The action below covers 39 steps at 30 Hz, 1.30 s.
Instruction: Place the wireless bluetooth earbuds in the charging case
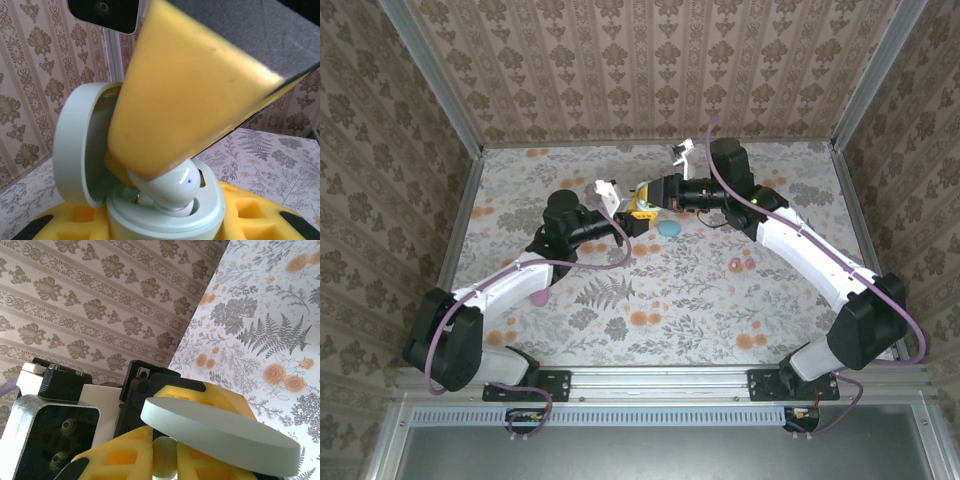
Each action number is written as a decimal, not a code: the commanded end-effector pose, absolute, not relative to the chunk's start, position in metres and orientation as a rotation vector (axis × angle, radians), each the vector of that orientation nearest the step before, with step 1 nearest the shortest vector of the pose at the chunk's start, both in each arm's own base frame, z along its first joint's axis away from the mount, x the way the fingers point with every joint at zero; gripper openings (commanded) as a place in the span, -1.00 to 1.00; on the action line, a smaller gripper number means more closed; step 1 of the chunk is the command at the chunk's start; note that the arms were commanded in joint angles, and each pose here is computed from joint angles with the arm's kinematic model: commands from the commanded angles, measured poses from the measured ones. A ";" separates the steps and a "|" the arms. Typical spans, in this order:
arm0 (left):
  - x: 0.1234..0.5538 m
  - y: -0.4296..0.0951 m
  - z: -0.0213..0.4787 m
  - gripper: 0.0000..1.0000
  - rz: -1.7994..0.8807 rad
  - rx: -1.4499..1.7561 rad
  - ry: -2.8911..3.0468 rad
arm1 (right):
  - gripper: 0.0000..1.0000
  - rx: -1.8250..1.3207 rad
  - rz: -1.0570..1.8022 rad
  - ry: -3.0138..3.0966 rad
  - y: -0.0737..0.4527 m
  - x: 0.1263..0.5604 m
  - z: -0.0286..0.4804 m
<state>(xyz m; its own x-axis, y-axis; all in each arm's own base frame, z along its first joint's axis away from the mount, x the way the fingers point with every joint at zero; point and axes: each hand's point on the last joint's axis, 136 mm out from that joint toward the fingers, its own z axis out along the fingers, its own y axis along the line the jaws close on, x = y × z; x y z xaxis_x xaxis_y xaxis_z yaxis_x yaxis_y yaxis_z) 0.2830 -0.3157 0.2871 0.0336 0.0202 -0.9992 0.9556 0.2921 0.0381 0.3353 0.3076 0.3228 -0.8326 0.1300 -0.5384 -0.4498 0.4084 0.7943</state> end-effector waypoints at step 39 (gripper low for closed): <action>0.293 -0.315 0.304 -0.58 -0.887 0.957 1.261 | -0.65 -0.238 1.443 2.256 0.320 0.320 0.313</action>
